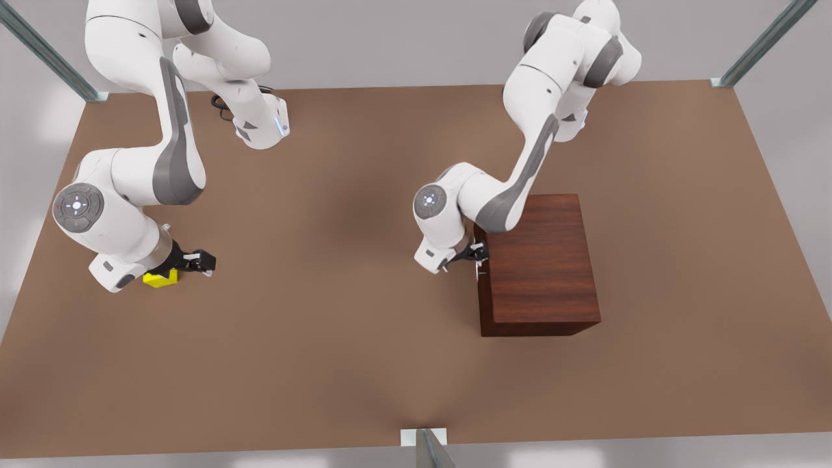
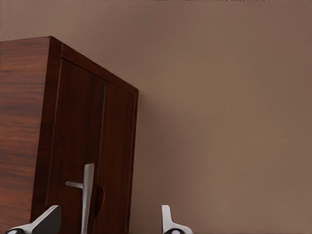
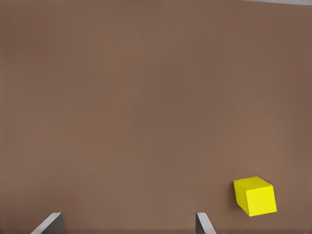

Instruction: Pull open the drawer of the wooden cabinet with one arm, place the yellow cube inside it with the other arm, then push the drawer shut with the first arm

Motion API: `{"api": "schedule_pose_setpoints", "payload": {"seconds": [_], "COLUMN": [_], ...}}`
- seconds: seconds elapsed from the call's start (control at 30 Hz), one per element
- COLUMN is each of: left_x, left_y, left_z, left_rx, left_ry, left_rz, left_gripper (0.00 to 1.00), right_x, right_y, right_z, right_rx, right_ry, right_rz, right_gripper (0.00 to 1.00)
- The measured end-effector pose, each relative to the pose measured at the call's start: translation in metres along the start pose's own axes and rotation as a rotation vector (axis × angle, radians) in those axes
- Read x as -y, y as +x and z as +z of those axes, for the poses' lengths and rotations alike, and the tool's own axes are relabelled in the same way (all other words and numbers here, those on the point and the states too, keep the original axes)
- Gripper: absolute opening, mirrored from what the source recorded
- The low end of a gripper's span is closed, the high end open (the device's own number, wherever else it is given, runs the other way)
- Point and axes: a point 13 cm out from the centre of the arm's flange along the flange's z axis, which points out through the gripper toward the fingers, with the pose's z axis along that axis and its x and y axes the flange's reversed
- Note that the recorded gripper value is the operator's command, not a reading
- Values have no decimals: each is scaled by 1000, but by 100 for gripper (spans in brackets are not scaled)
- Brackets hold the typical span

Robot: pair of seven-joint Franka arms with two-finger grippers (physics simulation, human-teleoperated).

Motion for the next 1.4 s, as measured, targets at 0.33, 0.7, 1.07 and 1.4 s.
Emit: {"api": "schedule_pose_setpoints", "payload": {"seconds": [0.33, 0.7, 1.07, 1.4], "left_x": [11, 27, 52, 71], "left_y": [-2, -4, 8, 8], "left_z": [33, 28, 15, 9], "left_rx": [29, 51, 69, 97], "left_ry": [-8, 38, 73, 116], "left_rz": [-69, -101, -73, -58], "left_gripper": [100, 100, 100, 100], "right_x": [0, 0, 0, -6], "right_y": [0, -1, -1, -2], "right_z": [2, 2, 3, 5], "right_rx": [-2, -2, -2, -5], "right_ry": [0, 1, 0, -5], "right_rz": [-1, -1, -1, -3], "right_gripper": [100, 100, 100, 100]}}
